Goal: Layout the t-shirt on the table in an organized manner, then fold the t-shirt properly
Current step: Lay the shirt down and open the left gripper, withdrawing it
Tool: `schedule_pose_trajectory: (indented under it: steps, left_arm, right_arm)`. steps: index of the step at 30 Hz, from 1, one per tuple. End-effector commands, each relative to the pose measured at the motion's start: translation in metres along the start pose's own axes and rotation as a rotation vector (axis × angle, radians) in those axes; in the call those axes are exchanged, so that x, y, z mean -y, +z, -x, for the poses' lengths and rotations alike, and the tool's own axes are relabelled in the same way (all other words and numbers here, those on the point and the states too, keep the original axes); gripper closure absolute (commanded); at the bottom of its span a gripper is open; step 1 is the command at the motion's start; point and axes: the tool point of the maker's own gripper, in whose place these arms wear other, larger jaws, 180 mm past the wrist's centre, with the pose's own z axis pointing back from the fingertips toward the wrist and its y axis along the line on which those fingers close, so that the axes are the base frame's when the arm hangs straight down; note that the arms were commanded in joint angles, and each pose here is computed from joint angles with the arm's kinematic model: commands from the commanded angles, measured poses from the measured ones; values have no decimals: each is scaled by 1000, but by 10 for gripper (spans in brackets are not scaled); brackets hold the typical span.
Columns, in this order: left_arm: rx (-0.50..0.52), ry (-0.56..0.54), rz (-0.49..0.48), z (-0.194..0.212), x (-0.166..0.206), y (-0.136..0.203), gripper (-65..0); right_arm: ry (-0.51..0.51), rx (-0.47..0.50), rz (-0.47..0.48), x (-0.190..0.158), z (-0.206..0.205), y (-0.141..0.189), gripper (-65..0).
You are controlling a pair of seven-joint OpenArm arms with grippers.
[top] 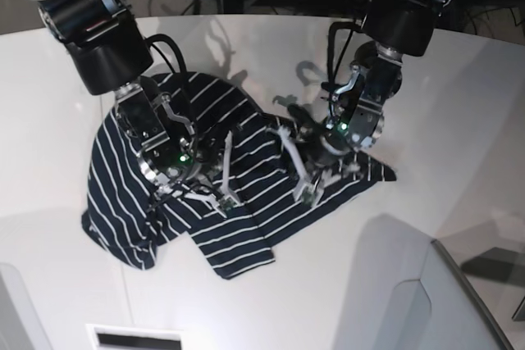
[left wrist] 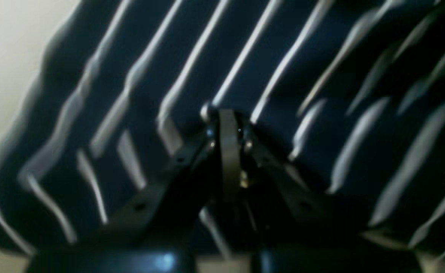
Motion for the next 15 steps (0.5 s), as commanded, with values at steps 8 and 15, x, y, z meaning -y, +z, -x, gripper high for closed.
schedule_pose_trajectory:
  steps: [8,15]
  left_arm:
    - [79,-39,-45,-40,-21,13,0]
    - [33,-94,-117,-18,-66,25,0]
  right_arm:
    - [-109,197,102,45,-41,43,-27]
    - [-213,283,219,76,-25,81,-29]
